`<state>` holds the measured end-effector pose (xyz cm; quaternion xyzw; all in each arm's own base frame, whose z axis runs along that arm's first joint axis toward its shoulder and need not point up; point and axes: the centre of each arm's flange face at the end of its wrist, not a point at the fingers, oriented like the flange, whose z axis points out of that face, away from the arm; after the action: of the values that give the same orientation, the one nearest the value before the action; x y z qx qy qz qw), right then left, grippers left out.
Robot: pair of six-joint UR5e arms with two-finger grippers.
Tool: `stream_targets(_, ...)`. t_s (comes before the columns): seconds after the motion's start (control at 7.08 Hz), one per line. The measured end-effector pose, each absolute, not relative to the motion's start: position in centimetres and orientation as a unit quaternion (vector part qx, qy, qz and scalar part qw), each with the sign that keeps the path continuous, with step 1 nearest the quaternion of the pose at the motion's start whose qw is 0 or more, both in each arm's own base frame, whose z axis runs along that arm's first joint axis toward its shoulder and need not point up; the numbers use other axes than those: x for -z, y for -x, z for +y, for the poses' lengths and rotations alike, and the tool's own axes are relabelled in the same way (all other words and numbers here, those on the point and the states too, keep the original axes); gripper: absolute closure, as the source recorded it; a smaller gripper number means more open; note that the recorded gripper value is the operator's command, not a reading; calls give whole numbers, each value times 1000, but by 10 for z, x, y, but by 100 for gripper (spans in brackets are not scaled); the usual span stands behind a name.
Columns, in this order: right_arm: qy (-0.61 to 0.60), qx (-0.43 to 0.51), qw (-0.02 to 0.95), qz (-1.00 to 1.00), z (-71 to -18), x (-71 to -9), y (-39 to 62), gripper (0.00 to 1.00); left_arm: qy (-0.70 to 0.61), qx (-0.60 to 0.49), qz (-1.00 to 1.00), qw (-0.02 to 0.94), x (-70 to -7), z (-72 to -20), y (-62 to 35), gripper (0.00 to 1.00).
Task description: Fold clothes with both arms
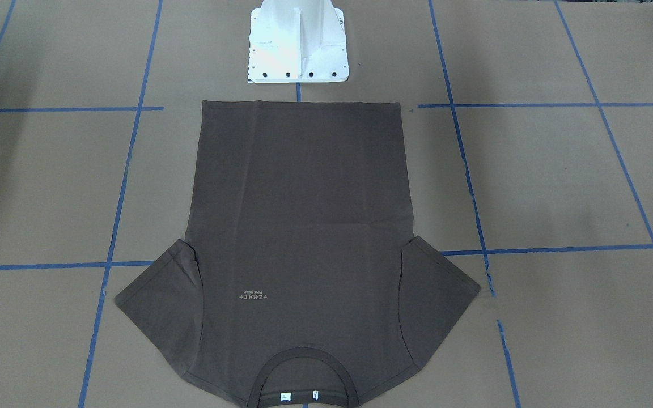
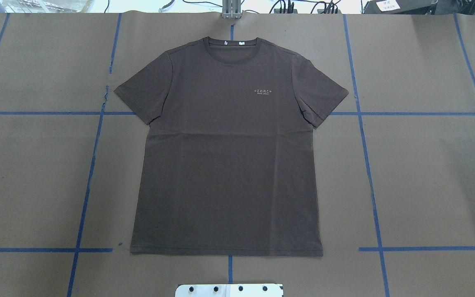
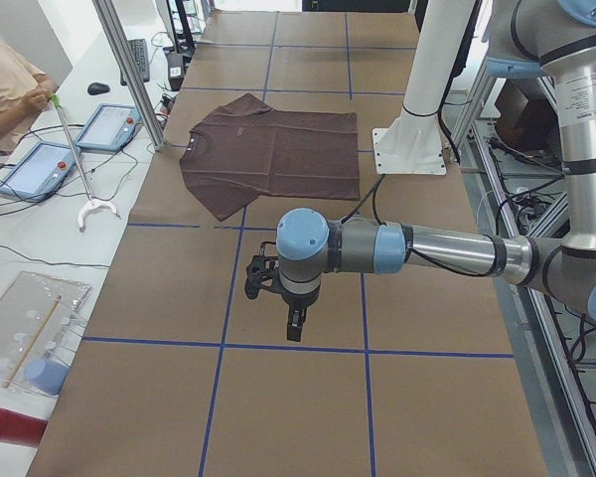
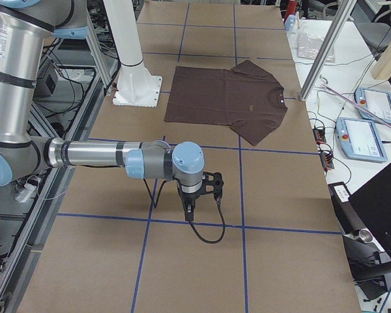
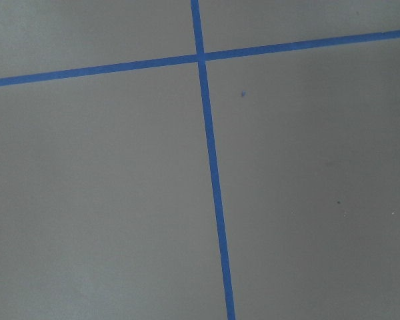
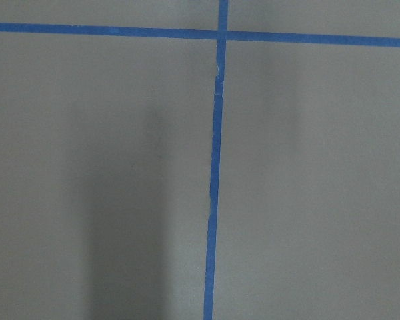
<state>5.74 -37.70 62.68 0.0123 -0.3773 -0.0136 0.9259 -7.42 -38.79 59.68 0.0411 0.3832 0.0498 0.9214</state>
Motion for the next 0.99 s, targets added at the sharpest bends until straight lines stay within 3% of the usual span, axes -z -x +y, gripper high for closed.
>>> stream_targets(0.57, -29, 18, 926, -377, -392, -611, -57, 0, -61, -57, 378, 922, -576, -388, 75, 0)
stream_targets(0.99, -93, 40, 922, -375, -463, -546, -52, 0, -172, -99, 349, 916, -511, -409, 78, 0)
